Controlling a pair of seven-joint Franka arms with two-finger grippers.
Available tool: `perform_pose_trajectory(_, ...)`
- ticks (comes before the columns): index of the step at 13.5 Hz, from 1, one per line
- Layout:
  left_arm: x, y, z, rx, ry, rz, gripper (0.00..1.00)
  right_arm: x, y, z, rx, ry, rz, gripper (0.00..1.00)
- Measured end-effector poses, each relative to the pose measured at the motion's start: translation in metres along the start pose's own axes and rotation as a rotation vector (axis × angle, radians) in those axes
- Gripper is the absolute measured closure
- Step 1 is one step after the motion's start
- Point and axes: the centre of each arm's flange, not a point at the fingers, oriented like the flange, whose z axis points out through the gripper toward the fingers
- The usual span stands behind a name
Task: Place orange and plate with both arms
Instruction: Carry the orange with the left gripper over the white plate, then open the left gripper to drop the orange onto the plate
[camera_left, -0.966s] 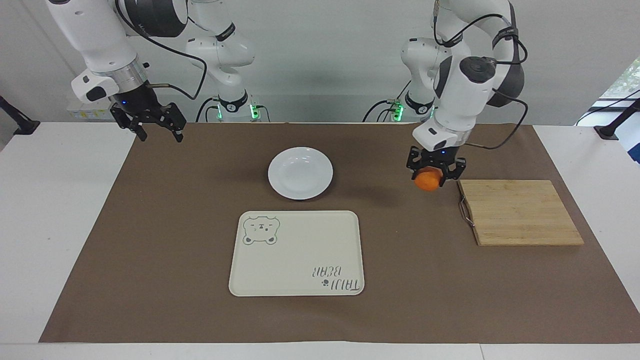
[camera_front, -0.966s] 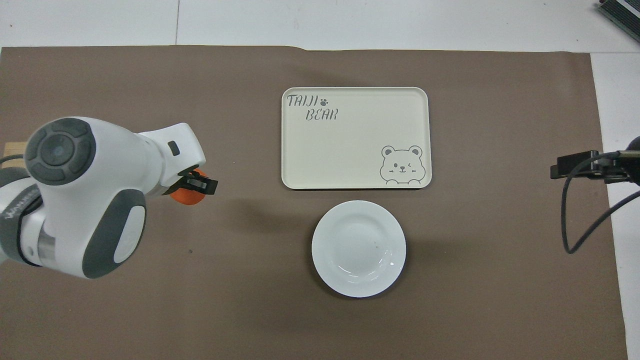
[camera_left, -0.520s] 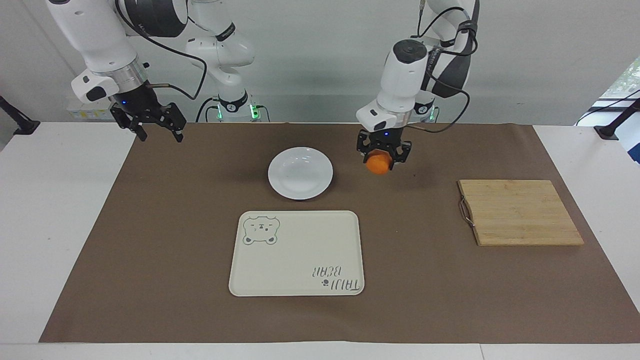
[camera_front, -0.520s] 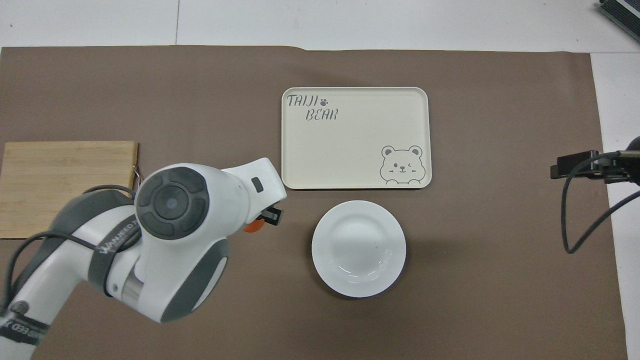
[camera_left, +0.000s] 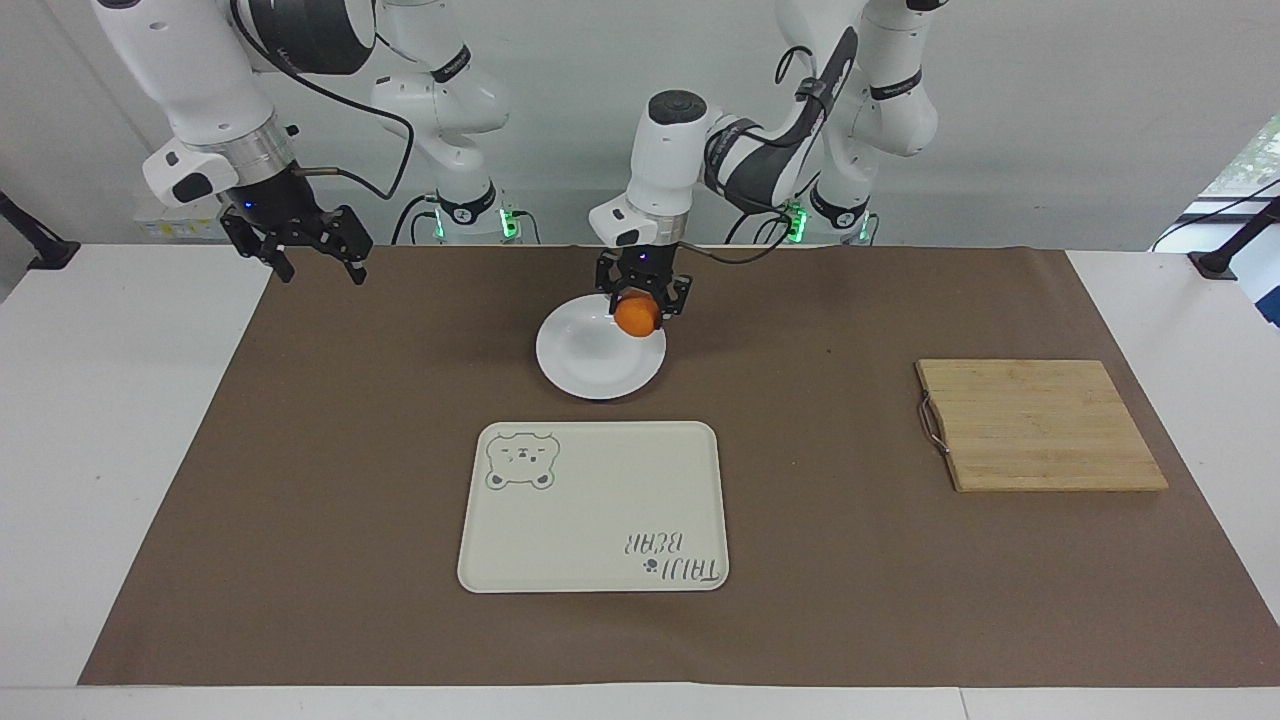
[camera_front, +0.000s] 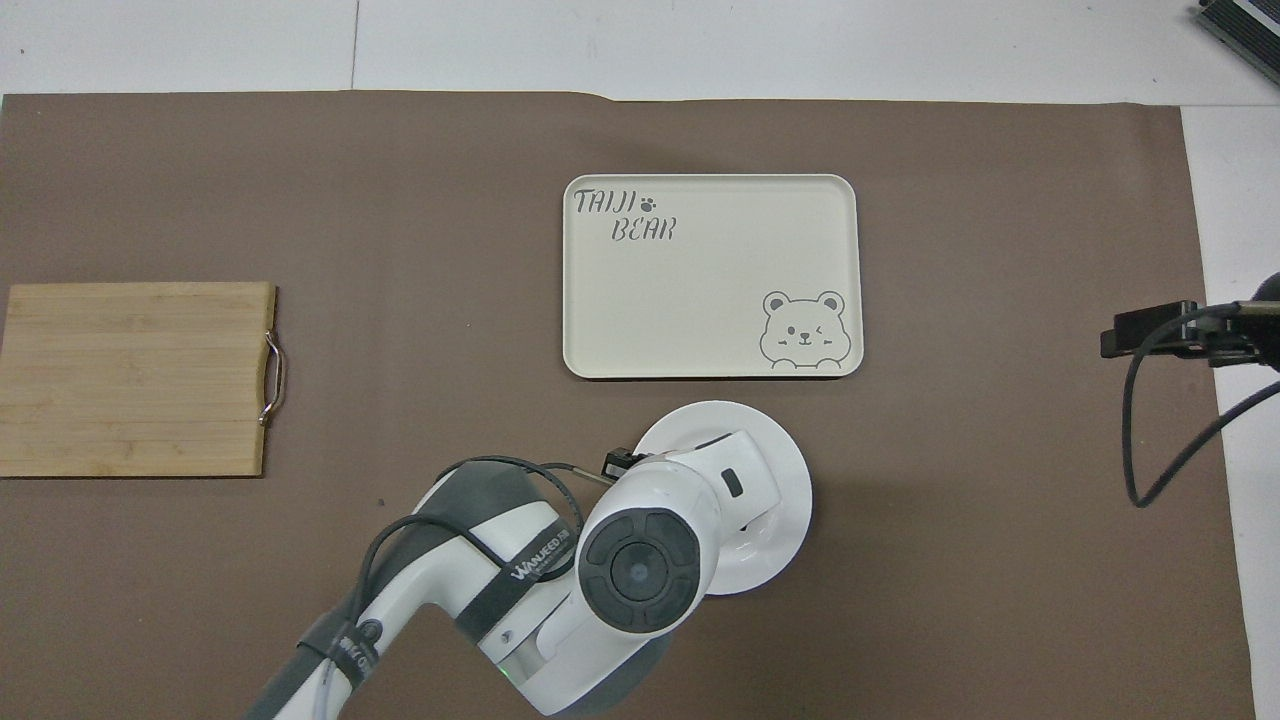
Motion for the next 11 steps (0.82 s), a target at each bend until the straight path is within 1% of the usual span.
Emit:
perform_pose_trajectory(2,-0.005,0.014,0.016,-0.012,0.008,0.014,0.22,0.0,0.0,0.0,0.0,0.0,0.0,0.0)
perform_pose_trajectory(6,-0.007,0.023,0.034,-0.028,0.027,0.027,0.22,0.0,0.0,0.0,0.0,0.0,0.0,0.0)
perform_pose_trajectory(9,-0.008,0.023,0.049,-0.023,0.015,0.027,0.22,0.0,0.0,0.0,0.0,0.0,0.0,0.0)
perform_pose_trajectory(10,-0.008,0.023,0.051,-0.024,0.016,0.028,0.14,0.0,0.0,0.0,0.0,0.0,0.0,0.0)
perform_pose_trajectory(11,-0.006,0.024,0.05,-0.026,0.02,0.029,0.01,0.0,0.0,0.0,0.0,0.0,0.0,0.0)
